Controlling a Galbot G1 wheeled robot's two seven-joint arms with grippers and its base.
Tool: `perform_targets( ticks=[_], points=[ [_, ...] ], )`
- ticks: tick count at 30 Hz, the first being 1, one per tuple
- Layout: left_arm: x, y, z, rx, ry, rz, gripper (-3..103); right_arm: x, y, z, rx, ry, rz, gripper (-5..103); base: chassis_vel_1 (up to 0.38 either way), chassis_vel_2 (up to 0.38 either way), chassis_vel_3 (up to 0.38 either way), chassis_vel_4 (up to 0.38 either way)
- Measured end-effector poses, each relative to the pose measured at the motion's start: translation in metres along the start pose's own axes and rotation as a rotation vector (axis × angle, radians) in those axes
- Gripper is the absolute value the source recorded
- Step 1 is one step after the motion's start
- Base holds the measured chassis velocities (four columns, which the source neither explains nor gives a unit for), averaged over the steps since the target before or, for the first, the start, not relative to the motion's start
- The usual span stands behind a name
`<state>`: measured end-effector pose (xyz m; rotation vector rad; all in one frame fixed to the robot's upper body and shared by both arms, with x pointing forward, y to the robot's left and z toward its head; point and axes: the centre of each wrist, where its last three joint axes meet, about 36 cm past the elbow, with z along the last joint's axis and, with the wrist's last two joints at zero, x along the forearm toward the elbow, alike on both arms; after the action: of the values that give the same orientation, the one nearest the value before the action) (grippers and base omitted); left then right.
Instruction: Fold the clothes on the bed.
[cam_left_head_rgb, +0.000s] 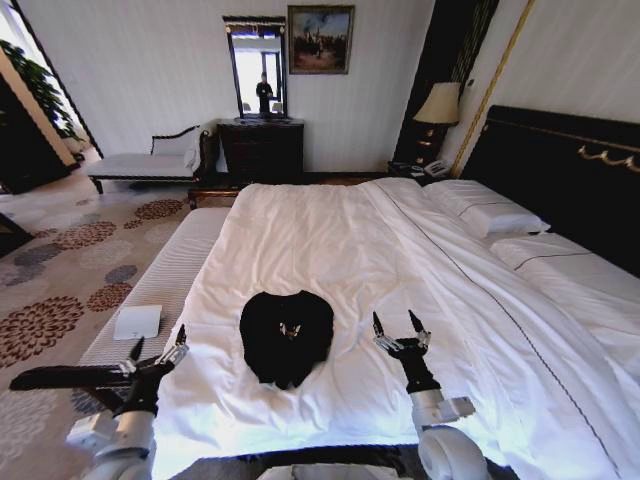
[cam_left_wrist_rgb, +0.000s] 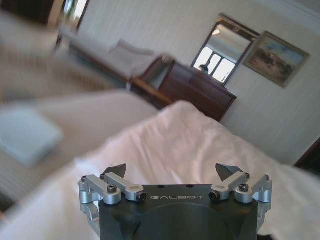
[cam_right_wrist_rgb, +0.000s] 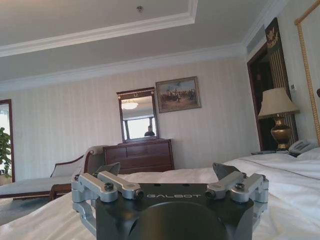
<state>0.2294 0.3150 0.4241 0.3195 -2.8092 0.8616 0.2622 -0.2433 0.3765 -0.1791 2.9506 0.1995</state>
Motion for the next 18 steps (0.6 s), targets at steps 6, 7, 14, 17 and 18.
perform_targets(
  ticks=[6,7,14,17,18],
  points=[
    [-0.063,0.017,0.013,0.226,0.059,0.045,100,-0.008,-0.003,0.010,-0.013,-0.002,0.008,100,0.000,0.000,0.000,0.000],
    [-0.075,0.019,0.016,0.240,0.071,0.053,100,-0.009,-0.004,0.012,-0.015,-0.002,0.009,100,0.000,0.000,0.000,0.000],
    [-0.122,0.037,0.054,0.177,0.203,0.068,100,-0.020,-0.007,0.018,-0.032,-0.006,0.006,100,0.000,0.000,0.000,0.000],
    [-0.133,0.048,0.071,0.157,0.238,0.063,100,-0.027,-0.007,0.027,-0.045,0.009,-0.010,100,0.000,0.000,0.000,0.000],
    [-0.133,0.048,0.071,0.157,0.238,0.063,100,-0.027,-0.007,0.027,-0.045,0.009,-0.010,100,0.000,0.000,0.000,0.000]
  ],
)
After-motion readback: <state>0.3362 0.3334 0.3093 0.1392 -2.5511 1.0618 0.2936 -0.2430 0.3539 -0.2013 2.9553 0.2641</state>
